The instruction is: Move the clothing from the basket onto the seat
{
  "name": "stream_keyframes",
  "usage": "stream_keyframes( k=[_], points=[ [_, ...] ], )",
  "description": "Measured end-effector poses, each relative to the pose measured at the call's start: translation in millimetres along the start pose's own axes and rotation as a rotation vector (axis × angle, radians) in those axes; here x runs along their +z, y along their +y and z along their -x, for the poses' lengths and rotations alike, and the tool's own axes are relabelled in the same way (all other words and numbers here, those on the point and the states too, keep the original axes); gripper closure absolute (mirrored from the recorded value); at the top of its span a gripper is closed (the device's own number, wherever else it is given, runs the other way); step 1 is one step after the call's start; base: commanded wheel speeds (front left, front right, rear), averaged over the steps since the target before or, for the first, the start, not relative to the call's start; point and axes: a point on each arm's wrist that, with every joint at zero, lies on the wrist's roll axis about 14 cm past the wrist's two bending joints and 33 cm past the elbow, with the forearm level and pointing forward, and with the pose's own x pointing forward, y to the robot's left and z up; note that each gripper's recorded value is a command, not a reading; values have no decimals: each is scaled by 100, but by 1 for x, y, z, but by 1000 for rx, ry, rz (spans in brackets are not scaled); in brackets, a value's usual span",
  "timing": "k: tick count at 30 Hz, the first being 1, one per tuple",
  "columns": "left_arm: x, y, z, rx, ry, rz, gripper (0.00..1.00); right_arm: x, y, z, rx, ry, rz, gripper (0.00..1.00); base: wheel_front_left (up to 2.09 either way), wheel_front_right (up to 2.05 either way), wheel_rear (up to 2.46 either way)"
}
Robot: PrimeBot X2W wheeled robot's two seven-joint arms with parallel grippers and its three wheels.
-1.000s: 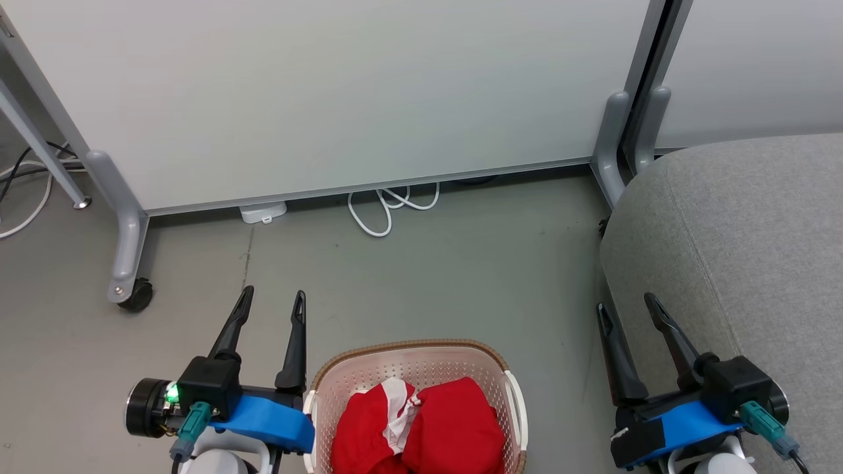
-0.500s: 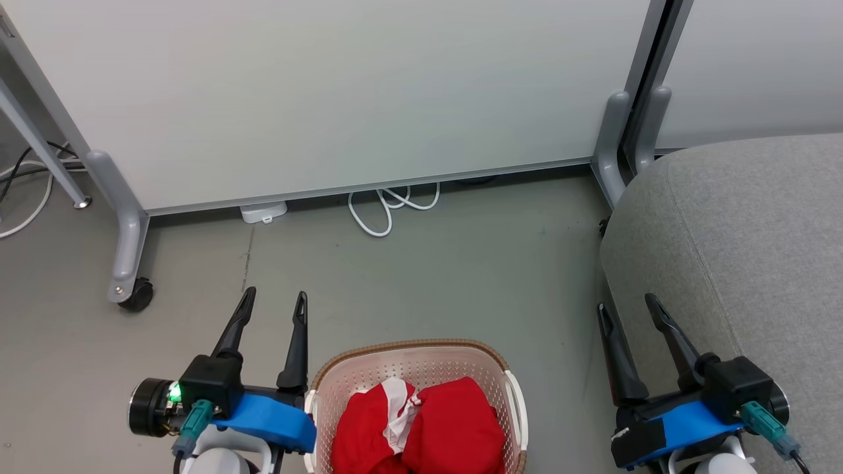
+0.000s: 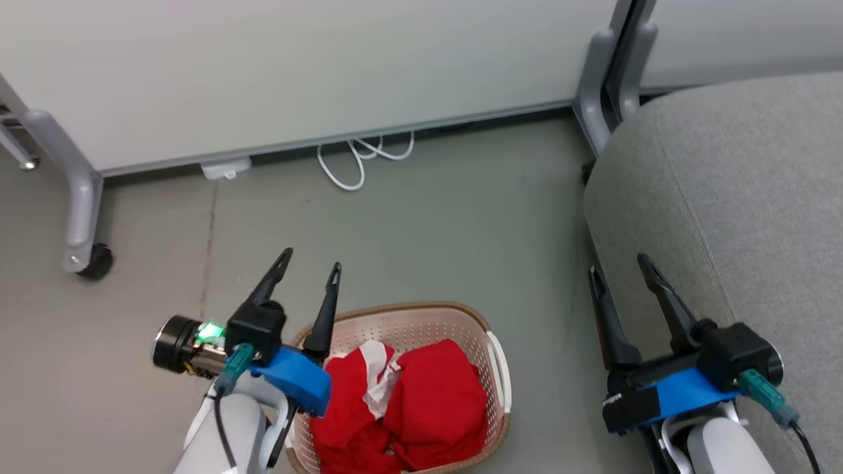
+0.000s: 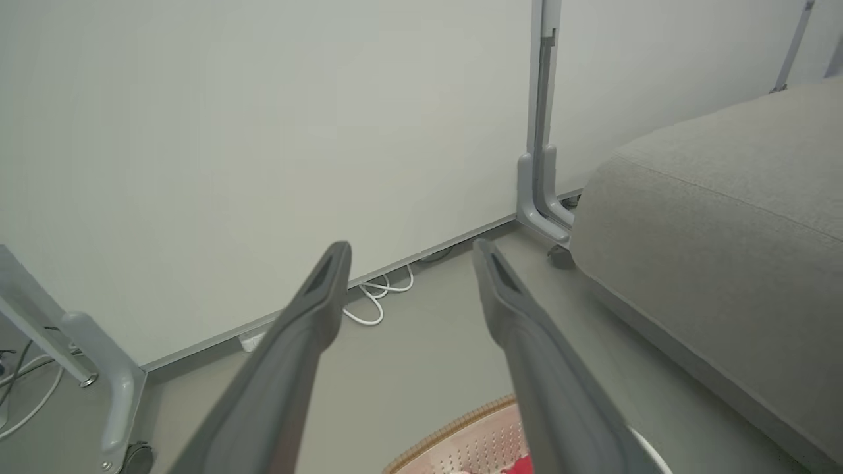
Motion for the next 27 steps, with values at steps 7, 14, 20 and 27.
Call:
stream_keyframes(
  k=[7,14,20,27],
  points=[
    [-65,-27,-26,-203,199,-93,0,-13,-19,-15,-40,24,1,0,0,0,0],
    [-134,-44,-30,-365,393,-176,0,-30,-37,-26,-77,59,0,0,0,0,0],
    [-207,-50,-15,-507,608,-261,0,-51,-53,-36,-108,100,5,0,0,0,0],
    [-272,-49,-1,-641,802,-359,0,-80,-70,-49,-131,150,18,0,0,0,0]
  ],
)
